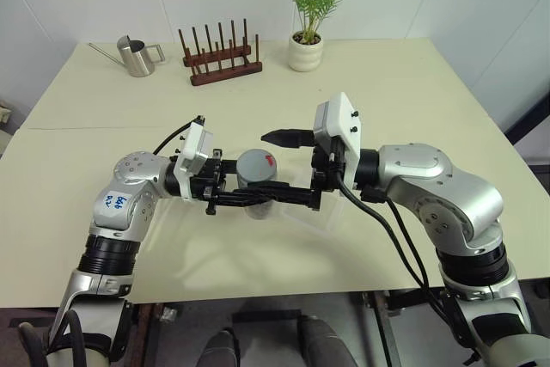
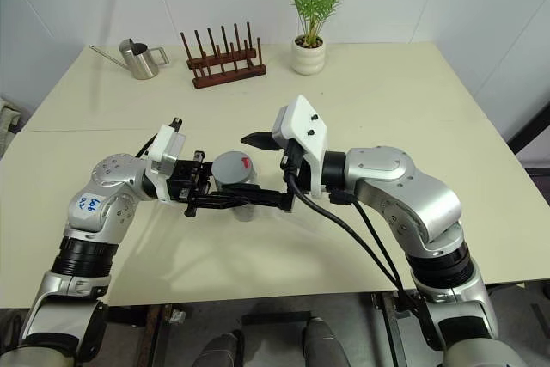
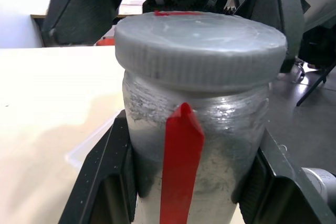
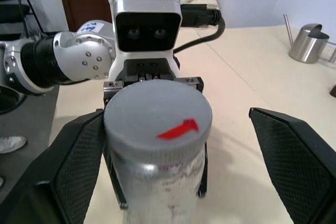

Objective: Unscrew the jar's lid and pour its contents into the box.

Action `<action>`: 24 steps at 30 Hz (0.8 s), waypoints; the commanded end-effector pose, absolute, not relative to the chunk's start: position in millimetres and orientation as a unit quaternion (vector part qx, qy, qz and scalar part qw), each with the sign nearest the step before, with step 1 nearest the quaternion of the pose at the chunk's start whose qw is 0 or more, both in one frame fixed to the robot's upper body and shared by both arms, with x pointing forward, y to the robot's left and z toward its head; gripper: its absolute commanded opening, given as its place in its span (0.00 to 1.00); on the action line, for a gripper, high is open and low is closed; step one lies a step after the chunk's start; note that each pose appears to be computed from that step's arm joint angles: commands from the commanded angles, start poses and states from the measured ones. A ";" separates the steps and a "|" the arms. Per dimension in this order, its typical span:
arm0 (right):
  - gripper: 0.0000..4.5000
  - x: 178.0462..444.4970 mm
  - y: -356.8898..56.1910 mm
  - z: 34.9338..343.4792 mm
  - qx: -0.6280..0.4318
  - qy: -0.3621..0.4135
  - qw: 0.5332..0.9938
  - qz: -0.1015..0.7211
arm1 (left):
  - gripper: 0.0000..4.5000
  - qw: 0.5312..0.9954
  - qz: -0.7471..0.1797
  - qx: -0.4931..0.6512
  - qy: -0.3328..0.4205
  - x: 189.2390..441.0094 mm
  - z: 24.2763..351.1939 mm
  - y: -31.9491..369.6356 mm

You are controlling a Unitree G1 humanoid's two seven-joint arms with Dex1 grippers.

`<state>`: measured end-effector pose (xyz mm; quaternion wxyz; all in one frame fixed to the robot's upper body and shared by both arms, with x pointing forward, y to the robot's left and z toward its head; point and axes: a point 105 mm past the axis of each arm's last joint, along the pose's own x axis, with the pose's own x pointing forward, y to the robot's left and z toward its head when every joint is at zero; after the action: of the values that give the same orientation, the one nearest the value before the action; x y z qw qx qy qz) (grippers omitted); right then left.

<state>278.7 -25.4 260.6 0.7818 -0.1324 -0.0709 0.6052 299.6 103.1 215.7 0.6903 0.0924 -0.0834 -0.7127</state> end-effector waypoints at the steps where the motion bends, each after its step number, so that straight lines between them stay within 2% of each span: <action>1: 0.99 295.4 -49.9 277.6 -0.132 -0.096 0.827 0.537 | 0.43 0.673 -0.722 0.117 -0.109 293.4 226.6 104.2; 17: 0.99 282.9 -67.1 279.1 -0.136 -0.079 0.836 0.525 | 0.43 0.678 -0.716 0.127 -0.106 299.7 225.6 111.1; 24: 0.99 282.9 -59.0 303.7 -0.082 -0.119 0.839 0.524 | 0.43 0.667 -0.727 0.127 -0.106 300.3 226.6 107.7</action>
<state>289.1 -59.4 286.6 0.8418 -0.0895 -0.0838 0.5256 302.2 109.5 218.6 0.6766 0.1133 -0.0904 -0.7219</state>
